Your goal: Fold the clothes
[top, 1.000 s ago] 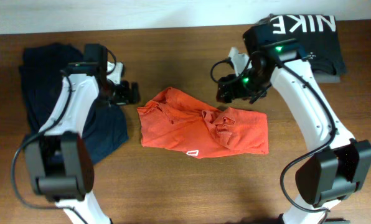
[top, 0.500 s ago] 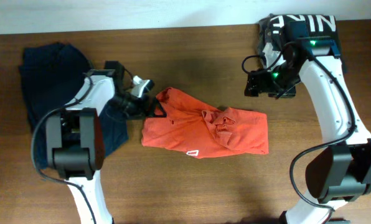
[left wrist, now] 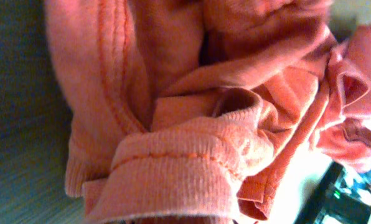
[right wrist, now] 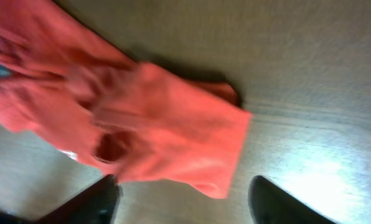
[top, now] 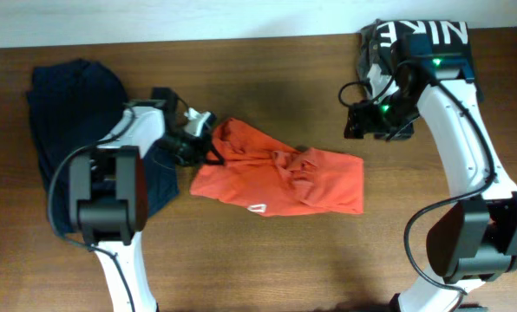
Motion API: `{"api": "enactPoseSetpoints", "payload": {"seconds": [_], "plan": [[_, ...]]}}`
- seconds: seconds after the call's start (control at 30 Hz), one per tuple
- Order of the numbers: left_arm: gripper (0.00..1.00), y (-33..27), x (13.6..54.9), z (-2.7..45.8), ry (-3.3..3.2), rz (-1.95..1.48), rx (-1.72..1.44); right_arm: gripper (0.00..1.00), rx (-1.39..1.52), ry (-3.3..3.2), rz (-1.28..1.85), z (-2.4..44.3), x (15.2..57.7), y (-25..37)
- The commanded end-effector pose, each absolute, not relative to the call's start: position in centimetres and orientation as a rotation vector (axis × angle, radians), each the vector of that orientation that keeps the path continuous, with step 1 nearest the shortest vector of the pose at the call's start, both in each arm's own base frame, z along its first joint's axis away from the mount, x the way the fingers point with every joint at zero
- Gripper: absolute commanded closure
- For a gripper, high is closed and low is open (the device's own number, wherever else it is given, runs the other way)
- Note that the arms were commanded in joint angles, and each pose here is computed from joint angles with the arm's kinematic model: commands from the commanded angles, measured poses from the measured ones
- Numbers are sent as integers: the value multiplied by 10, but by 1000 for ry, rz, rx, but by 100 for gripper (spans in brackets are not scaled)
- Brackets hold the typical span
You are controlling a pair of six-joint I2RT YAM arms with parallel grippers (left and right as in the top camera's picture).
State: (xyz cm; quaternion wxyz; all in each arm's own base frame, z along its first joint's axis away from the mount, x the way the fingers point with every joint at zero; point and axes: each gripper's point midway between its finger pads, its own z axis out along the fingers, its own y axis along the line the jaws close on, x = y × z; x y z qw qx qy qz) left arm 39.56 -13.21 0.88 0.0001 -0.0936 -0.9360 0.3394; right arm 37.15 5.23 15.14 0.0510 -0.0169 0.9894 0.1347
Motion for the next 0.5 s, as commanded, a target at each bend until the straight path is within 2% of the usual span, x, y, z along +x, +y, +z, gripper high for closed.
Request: {"api": "enactPoseSetpoints", "payload": {"seconds": [0.0,0.03,0.1,0.23,0.47], "plan": [[99,-100,413,55,-3128,940,-293,78,-9,3063,497,128,357,68],[99,-96,415,63,-3159,910,-302,90,-9,3057,583,120,354,77],[99,-94,417,73,-3194,882,-317,95,-14,3026,756,104,351,95],[99,-94,416,77,-3200,885,-320,96,-9,2937,1042,76,341,122],[99,-96,416,80,-3198,906,-325,96,81,2937,1072,33,322,124]]}}
